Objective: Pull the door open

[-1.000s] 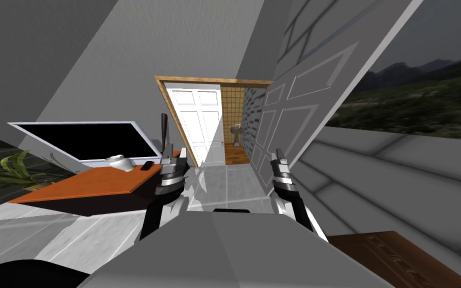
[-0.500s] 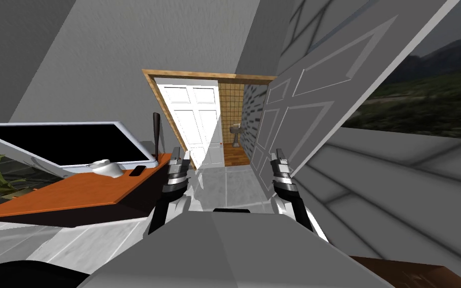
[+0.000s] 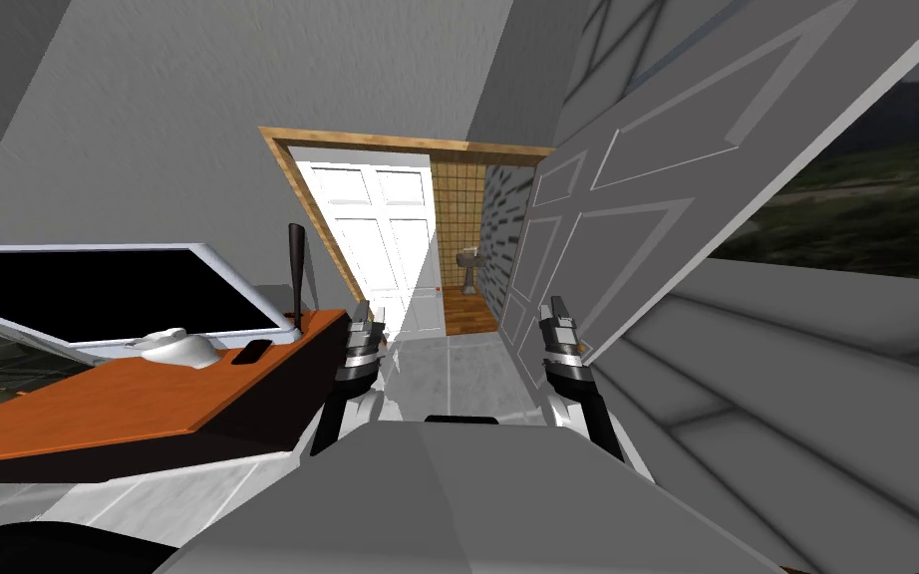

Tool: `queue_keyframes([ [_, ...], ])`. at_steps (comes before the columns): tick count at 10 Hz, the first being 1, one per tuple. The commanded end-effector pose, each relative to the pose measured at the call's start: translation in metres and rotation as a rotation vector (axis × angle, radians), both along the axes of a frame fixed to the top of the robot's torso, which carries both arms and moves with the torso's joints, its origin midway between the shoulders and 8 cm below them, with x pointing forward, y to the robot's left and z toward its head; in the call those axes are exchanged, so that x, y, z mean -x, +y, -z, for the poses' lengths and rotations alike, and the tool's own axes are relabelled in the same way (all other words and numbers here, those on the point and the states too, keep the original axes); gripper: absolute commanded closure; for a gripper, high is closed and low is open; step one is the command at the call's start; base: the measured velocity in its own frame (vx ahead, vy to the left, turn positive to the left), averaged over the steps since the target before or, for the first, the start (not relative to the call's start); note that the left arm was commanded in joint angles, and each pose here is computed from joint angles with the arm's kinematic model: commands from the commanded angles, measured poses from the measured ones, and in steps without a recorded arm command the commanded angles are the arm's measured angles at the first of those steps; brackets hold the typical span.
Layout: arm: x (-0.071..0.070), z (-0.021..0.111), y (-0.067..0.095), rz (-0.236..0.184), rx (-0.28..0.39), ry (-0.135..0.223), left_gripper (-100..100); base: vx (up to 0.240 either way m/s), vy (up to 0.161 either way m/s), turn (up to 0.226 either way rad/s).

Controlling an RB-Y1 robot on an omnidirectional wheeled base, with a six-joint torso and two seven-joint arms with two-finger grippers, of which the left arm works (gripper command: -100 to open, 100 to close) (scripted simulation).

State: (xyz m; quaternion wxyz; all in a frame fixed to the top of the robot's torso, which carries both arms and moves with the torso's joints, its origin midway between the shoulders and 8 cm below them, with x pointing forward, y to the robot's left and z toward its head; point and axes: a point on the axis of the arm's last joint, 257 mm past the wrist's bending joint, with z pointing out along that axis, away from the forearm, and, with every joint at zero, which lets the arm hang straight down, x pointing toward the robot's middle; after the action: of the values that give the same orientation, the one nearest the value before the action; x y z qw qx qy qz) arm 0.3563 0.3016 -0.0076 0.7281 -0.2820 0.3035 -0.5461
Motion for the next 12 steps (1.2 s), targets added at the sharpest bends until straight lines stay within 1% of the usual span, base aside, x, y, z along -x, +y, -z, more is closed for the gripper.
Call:
queue_keyframes([
  [1,-0.006,0.011,0.002,0.001,0.007,0.023,-100,0.153,-0.017,-0.026],
  [5,-0.018,0.038,0.008,0.002,0.020,0.070,-100,0.099,-0.002,-0.022],
  [12,-0.037,0.091,0.020,-0.002,0.050,0.162,-100,0.099,-0.007,-0.024],
])
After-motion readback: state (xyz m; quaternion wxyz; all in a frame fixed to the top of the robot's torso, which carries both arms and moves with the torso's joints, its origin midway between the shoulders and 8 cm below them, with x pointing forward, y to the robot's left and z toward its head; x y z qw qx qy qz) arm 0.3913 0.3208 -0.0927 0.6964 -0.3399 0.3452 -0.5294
